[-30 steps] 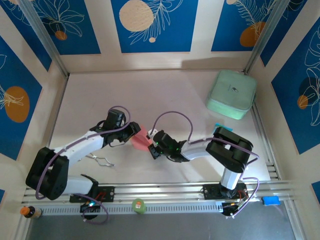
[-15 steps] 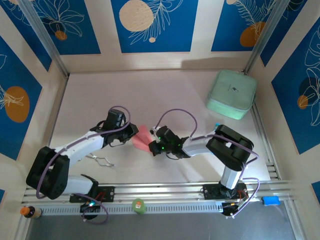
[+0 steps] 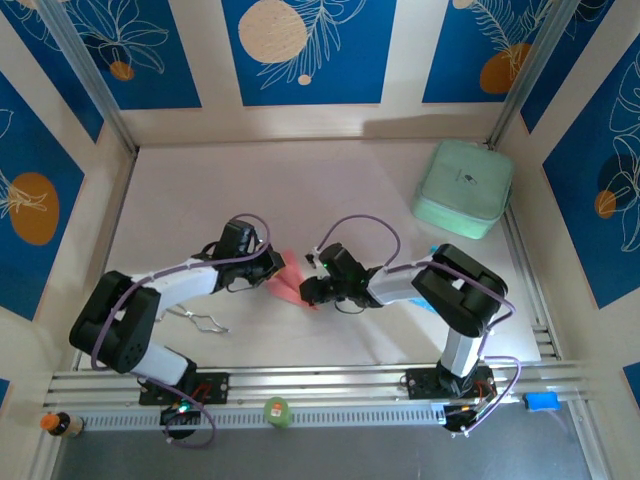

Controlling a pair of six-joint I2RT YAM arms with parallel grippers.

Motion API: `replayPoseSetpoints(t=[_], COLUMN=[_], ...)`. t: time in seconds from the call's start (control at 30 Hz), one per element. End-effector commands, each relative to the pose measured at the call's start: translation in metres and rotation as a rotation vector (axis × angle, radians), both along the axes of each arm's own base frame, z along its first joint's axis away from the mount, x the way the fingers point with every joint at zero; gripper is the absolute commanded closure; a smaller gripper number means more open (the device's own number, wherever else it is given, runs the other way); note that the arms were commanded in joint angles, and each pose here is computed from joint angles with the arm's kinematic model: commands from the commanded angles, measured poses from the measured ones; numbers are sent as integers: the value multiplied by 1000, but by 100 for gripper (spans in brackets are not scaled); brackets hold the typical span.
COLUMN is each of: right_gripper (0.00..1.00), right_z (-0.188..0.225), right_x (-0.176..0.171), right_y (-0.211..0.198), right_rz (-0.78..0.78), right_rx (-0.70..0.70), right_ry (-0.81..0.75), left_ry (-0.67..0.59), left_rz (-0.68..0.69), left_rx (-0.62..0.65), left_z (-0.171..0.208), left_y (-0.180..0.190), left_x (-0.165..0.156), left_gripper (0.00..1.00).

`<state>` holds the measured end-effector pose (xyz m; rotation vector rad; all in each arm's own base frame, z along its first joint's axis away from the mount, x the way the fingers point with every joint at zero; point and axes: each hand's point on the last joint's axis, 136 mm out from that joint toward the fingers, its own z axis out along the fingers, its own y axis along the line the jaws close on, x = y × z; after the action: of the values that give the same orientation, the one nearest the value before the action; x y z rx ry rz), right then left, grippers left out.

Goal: Fold a paper plane with a square sheet of paper (pick it up from the middle)
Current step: Fourth fold the wing at the center of the table.

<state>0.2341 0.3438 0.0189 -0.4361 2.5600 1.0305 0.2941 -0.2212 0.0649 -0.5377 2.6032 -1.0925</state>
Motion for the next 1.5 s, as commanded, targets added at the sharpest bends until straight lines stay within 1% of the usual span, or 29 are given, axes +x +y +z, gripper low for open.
replayPoseSetpoints(t=[0.0,0.53,0.87,1.2,1.47], right_gripper=[93,93,92,93,90], right_z=[-16,-21,-23,-27,-27], right_x=[-12,-12,-13,-13,-13], right_y=[-6,-11,-14,-17,-17], right_rz=[-9,-46,-63,-83,-82], right_rx=[-22,-19,-28,-37,-37], right_ry=[134,183,199,225,231], left_ry=[12,44,49,45,42], left_rz=[-3,-16,-25,-34,-44], left_rx=[-26,-31,-22,-25,-26], left_z=[-6,-24,-29,-32,-32], left_y=[-2,-12,-14,-17,-19], left_x=[-1,1,1,3,5], left_gripper=[95,94,94,94,94])
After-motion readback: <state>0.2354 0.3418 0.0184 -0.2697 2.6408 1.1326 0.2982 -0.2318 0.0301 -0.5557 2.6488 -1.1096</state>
